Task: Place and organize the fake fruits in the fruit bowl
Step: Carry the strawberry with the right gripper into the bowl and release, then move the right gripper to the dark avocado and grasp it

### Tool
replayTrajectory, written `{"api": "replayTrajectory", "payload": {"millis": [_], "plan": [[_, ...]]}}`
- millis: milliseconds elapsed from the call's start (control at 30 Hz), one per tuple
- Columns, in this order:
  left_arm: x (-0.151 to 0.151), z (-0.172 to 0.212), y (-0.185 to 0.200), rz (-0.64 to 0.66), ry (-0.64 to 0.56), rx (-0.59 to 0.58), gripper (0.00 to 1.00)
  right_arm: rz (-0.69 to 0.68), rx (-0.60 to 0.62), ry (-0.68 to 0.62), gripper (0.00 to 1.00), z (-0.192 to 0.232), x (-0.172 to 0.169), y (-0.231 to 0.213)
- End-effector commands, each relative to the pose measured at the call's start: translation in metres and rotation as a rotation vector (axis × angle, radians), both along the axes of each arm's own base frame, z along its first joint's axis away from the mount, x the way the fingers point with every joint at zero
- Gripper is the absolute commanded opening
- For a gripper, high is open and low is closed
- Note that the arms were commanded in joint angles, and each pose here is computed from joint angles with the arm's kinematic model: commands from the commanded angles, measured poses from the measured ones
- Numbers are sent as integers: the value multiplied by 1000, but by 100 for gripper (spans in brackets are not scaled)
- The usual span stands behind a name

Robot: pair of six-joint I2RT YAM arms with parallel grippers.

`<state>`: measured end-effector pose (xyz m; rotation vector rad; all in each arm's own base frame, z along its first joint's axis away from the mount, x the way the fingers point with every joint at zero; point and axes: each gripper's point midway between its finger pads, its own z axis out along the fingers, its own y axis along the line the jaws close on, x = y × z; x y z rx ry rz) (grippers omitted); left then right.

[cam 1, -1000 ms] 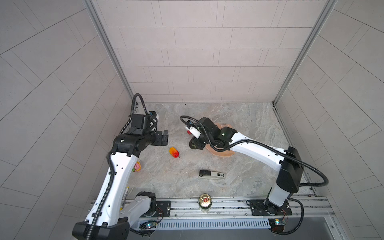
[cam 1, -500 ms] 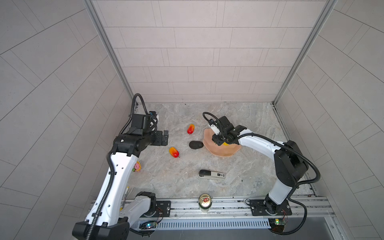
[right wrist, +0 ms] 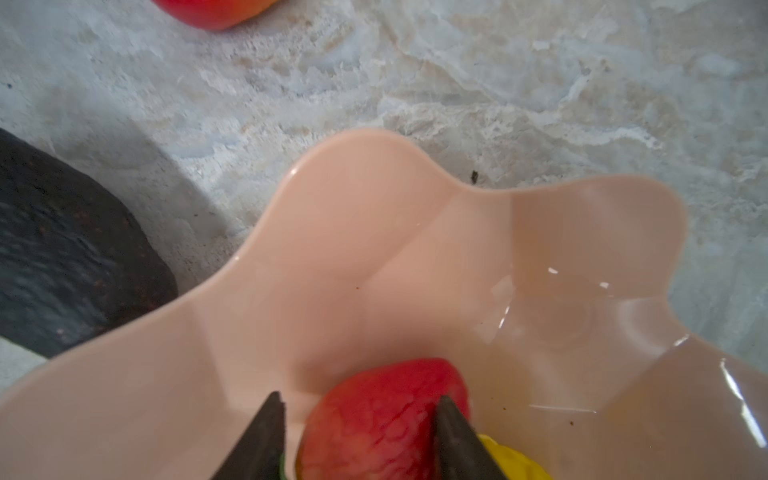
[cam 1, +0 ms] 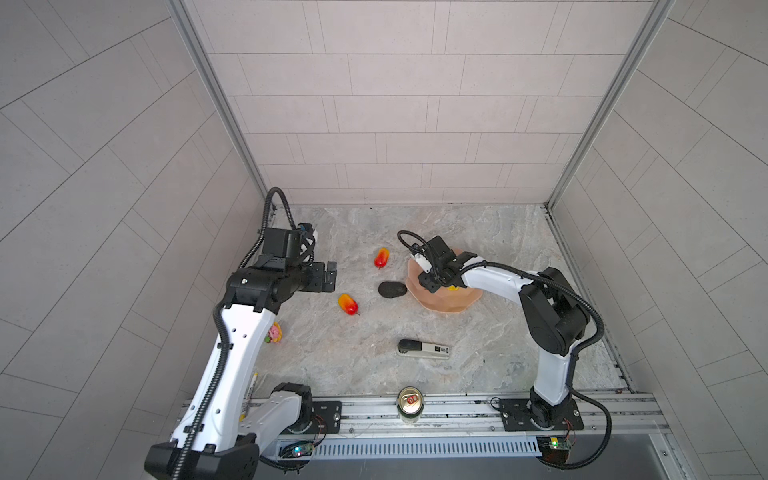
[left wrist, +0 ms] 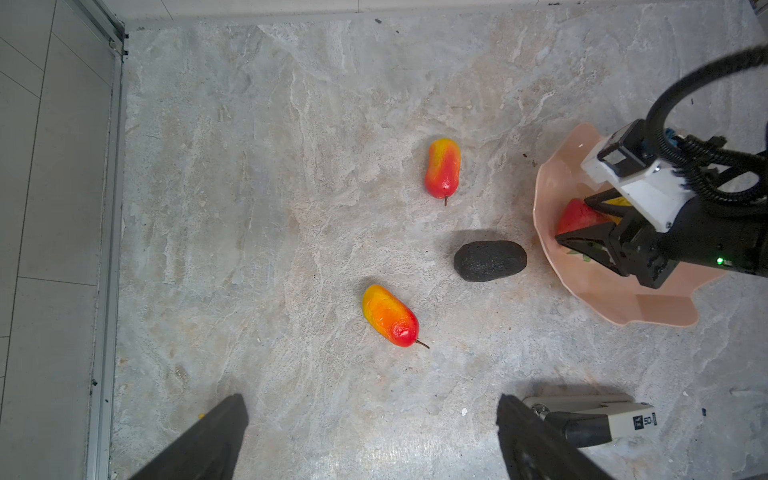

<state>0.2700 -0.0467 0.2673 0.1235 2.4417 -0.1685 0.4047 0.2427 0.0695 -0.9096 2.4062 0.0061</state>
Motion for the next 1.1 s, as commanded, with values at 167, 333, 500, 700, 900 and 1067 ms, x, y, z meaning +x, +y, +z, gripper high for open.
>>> {"api": "replayTrajectory", "payload": {"millis": [167,333,500,700,900,1067], "plan": [[-2,0,1,-10,1,12,100,32,7,-100,79,56,-1,2],[-1,0,1,-10,4,12,100,159,61,-140,85,93,-21,36],[-2,0,1,-9,1,13,100,309,105,-106,88,90,-41,84],[-4,0,1,-10,0,10,100,376,63,-39,88,53,-42,119],[-4,-1,1,-11,0,14,100,404,2,24,85,23,-37,131],[-2,-3,1,-14,1,16,100,410,-43,72,79,0,-35,132]]}}
